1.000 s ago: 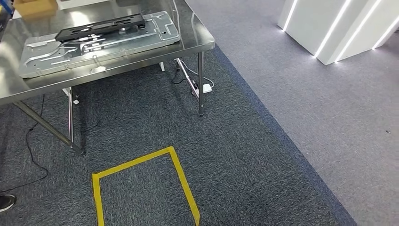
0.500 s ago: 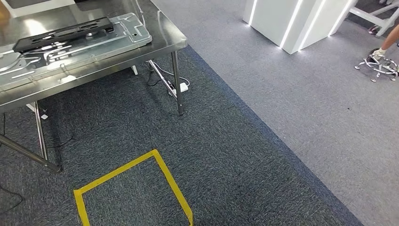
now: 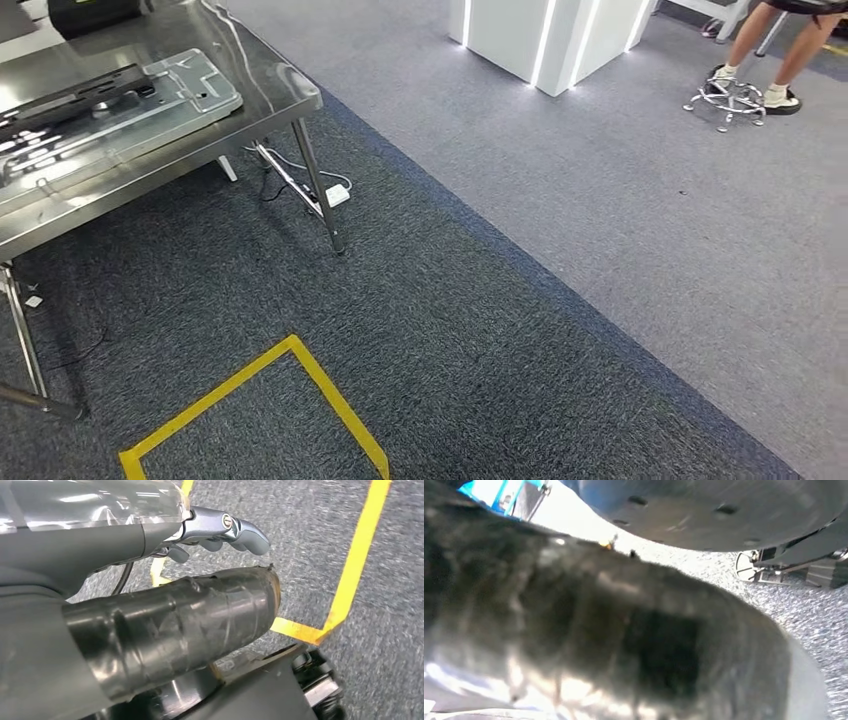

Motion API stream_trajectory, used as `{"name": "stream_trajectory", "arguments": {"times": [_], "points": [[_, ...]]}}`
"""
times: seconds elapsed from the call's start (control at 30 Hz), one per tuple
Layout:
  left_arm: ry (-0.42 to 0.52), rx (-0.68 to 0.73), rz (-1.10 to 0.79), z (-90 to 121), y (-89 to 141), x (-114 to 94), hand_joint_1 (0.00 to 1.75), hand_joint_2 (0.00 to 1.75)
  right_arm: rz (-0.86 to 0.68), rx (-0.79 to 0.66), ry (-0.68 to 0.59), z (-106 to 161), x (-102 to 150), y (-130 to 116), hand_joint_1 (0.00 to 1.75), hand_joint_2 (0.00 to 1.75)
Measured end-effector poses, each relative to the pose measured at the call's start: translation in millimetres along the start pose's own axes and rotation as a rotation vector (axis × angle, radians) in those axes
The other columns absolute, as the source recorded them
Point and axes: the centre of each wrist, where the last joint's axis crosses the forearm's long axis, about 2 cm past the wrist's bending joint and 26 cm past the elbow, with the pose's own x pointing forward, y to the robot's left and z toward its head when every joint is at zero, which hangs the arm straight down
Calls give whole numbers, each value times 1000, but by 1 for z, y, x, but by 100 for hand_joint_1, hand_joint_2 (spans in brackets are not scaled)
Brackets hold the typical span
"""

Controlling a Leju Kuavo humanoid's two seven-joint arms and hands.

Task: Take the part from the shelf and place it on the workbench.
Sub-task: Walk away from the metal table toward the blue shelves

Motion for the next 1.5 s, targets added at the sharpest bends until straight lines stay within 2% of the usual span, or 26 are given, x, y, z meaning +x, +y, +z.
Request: {"name": "stream_trajectory", "arguments": {"times": [0.8,1.5], "points": [[-4,5,9,-3,2,4,0,0,19,-9,-14,-2,3,-6,0,0],[25,9,28,0,1,-1,0,0,27,-11,-22,-2,1,-7,0,0]]}}
